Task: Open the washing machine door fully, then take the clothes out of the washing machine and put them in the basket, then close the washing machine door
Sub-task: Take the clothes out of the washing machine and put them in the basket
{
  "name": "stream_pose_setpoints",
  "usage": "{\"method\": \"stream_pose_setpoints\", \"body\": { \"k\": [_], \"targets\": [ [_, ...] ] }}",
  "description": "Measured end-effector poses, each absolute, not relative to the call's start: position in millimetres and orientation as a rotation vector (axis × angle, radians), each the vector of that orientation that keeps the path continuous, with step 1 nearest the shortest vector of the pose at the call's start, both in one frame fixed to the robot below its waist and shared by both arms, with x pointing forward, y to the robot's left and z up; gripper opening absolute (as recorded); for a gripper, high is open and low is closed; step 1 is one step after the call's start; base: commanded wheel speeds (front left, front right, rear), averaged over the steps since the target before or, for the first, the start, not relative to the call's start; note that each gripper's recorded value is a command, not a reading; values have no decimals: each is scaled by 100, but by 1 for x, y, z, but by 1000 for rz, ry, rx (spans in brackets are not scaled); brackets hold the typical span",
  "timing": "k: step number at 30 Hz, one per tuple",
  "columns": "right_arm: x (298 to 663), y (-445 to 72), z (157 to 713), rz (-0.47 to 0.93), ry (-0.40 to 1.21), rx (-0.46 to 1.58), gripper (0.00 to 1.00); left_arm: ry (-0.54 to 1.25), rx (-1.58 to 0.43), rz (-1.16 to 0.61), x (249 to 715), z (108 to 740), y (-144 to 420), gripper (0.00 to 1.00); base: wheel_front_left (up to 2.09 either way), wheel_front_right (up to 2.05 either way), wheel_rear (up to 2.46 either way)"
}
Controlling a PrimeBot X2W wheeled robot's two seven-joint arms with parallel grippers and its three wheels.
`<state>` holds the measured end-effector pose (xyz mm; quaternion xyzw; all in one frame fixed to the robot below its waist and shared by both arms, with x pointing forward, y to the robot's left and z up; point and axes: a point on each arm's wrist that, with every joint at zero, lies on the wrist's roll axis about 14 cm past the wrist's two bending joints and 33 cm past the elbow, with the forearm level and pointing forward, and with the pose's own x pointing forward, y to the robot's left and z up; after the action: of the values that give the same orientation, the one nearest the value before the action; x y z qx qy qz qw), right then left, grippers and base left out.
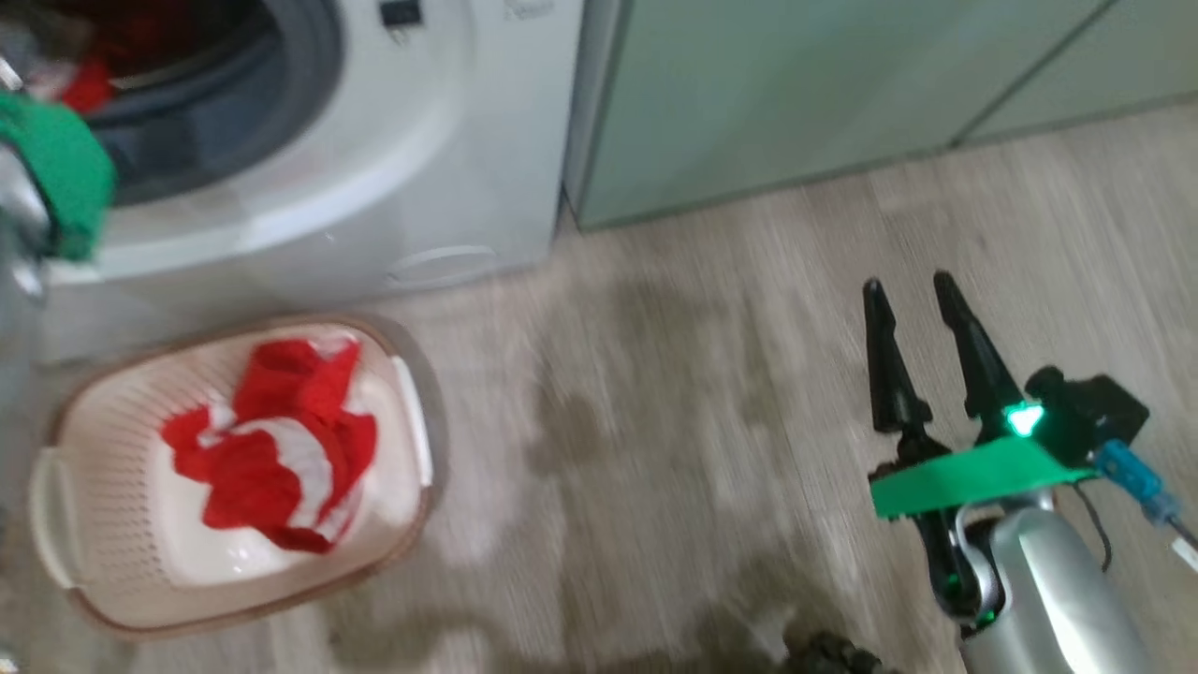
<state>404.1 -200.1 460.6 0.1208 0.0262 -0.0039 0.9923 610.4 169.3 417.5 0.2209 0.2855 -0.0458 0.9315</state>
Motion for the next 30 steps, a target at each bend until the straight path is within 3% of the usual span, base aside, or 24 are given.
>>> {"method": "stream_pose_setpoints", "body": {
  "k": [15,25,26,27,28,30],
  "targets": [
    [426,-224,414,-83,163,195,100,681,541,-60,700,364,162,100,0,0,0],
    [434,-229,398,-98,193,201,100,781,605,-11,715,332,183,100,0,0,0],
    [436,-229,397,-97,194,200,100,784,596,-7,716,330,183,82,0,0,0],
    [436,-229,396,-96,196,200,100,786,590,-4,717,328,184,47,0,0,0],
    [437,-228,395,-95,199,200,100,792,583,-4,716,326,184,0,0,0,0],
    [437,-227,394,-93,201,202,100,796,575,-8,714,323,183,0,0,0,0]
  ]
}}
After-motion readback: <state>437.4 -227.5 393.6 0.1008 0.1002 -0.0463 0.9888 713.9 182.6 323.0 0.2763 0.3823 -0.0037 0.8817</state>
